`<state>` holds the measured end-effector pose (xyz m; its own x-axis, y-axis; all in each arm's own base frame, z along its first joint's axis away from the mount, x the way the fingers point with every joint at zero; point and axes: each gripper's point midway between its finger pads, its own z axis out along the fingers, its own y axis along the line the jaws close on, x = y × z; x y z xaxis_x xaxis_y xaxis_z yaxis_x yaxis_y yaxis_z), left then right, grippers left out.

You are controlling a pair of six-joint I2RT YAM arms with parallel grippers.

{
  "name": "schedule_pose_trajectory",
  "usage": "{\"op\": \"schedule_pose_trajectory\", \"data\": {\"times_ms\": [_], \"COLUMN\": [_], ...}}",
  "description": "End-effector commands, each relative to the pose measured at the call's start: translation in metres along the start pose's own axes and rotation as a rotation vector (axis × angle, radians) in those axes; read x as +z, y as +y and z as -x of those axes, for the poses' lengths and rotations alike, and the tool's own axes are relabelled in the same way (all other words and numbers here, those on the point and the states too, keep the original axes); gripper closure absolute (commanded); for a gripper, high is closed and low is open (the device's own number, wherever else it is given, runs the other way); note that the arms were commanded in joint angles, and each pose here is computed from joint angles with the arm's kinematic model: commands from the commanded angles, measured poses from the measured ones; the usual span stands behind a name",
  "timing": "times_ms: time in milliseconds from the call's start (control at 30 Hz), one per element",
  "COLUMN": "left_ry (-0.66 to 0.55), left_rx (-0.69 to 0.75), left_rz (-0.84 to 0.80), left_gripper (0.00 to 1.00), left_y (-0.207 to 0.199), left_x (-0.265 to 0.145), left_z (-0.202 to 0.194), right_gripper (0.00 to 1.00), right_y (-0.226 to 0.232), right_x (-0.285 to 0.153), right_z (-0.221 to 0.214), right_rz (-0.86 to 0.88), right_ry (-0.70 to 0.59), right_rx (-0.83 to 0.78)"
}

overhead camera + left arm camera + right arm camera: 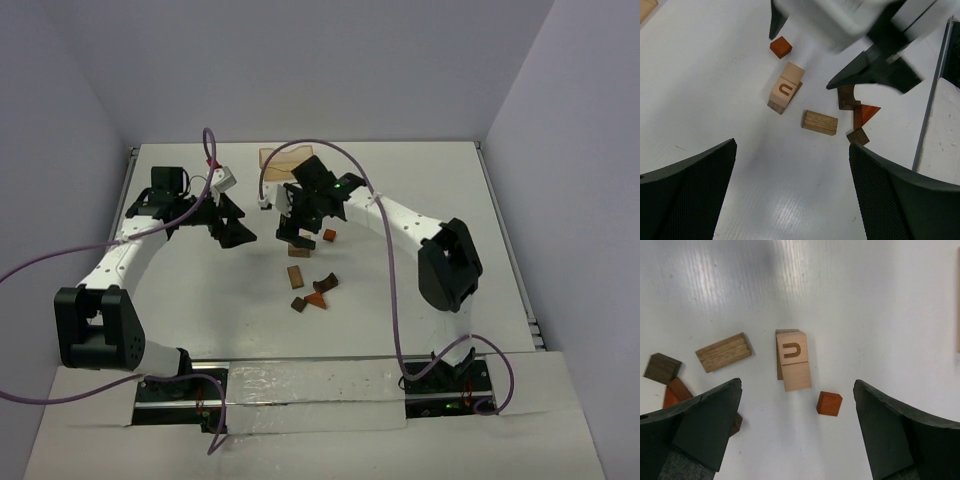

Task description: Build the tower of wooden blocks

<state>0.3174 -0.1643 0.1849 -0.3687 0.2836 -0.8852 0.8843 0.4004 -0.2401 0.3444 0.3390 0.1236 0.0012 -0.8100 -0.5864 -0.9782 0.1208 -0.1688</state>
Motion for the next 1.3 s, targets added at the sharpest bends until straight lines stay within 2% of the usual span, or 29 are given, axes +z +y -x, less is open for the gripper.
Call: {"op": "schedule_pose_trajectory", "data": {"times_ms": [0,100,267,367,600,667,833,933,1033,1267], "left_ry": [-0.042,0.006,0.141,0.267,0.371,0.407,0.502,0.553,0.632,0.709], "left_rx": [0.145,0.216,0.348,0.483,0.821,0.878,0.969,1.034,1.11,1.165], "left_rz": [0.015,-0.012,-0.067,-0.131,-0.305,-0.366,-0.575,-0.645,-0.7,-0.768], "left_gripper": [0.01,0.02,0.15,0.27,0.39,0.42,0.43,0.43,0.44,0.43], "left_y": [-0.006,-0.011,-0.03,-0.041,-0.071,-0.076,-0.09,-0.095,-0.093,-0.089], "left_x": [-0.012,-0.012,-0.003,0.013,0.051,0.062,0.089,0.099,0.106,0.119], "left_z": [0.02,0.011,-0.012,-0.023,-0.04,-0.046,-0.07,-0.081,-0.102,-0.125], "right_gripper": [0.0,0.0,0.0,0.0,0.0,0.0,0.0,0.0,0.0,0.0], "right_y": [-0.007,-0.007,-0.01,-0.01,-0.007,-0.009,-0.006,-0.001,0.005,0.005], "right_x": [-0.07,-0.092,-0.132,-0.146,-0.179,-0.19,-0.218,-0.224,-0.228,-0.235], "right_z": [0.046,0.041,0.019,-0.013,-0.068,-0.076,-0.093,-0.102,-0.105,-0.112], "right_rz": [-0.088,-0.108,-0.14,-0.138,-0.2,-0.228,-0.237,-0.241,-0.244,-0.246], "right_ry": [-0.183,-0.226,-0.298,-0.314,-0.353,-0.378,-0.47,-0.492,-0.505,-0.535], "right_rx": [0.026,0.076,0.174,0.276,0.439,0.466,0.57,0.606,0.613,0.649]}}
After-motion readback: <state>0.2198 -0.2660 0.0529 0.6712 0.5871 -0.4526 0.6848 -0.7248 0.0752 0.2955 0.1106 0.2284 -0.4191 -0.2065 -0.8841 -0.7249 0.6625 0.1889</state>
